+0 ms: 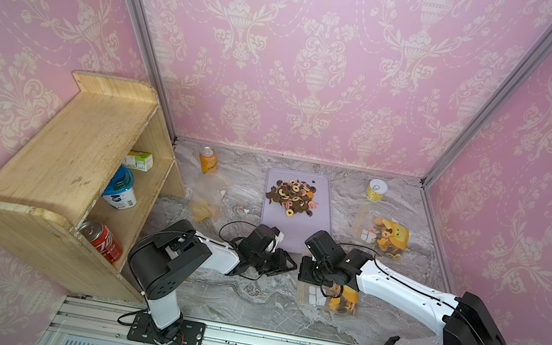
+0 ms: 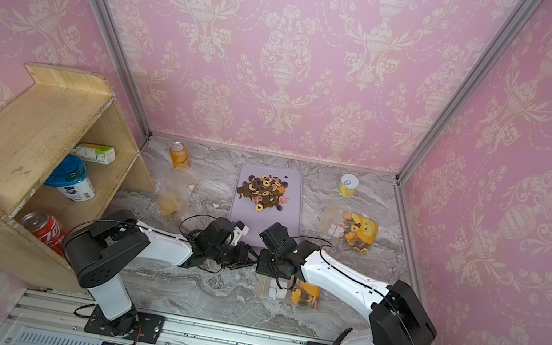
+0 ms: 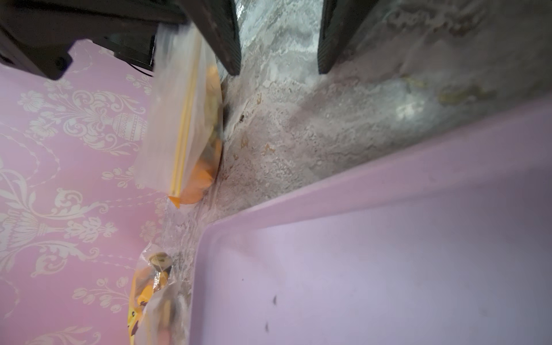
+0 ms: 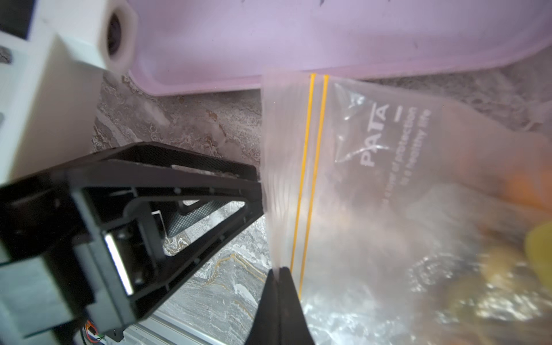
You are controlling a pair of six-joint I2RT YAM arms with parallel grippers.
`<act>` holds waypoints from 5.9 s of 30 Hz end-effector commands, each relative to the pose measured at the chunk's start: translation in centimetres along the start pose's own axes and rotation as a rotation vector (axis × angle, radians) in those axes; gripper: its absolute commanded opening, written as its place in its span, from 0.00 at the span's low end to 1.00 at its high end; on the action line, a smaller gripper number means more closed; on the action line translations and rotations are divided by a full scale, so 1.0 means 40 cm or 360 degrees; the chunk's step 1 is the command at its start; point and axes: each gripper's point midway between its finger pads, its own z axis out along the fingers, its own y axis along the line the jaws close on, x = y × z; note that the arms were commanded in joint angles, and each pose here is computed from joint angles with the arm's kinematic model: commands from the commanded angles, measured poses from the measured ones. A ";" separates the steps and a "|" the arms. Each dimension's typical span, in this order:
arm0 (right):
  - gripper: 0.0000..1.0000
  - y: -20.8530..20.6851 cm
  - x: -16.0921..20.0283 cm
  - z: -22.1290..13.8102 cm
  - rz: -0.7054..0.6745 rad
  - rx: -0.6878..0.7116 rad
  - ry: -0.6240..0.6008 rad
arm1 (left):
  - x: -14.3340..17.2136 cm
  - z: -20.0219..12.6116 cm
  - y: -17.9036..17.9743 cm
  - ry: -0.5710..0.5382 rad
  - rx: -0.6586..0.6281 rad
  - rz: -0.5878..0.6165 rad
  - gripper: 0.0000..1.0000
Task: Pour cookies out of the ziploc bag
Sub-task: Open the ziploc bag at the center of the board.
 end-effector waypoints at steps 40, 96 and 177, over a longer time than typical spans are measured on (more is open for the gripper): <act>0.27 -0.006 -0.002 -0.009 -0.0243 0.0394 0.0040 | 0.007 0.008 -0.051 0.0017 0.0032 0.0069 0.41; 0.15 -0.011 0.013 0.023 -0.0408 0.0646 0.0062 | 0.006 0.006 -0.055 0.0016 0.0049 0.0071 0.40; 0.00 -0.079 0.008 -0.010 0.0106 0.0154 0.0001 | 0.039 0.057 -0.155 0.0096 0.0290 0.0231 0.23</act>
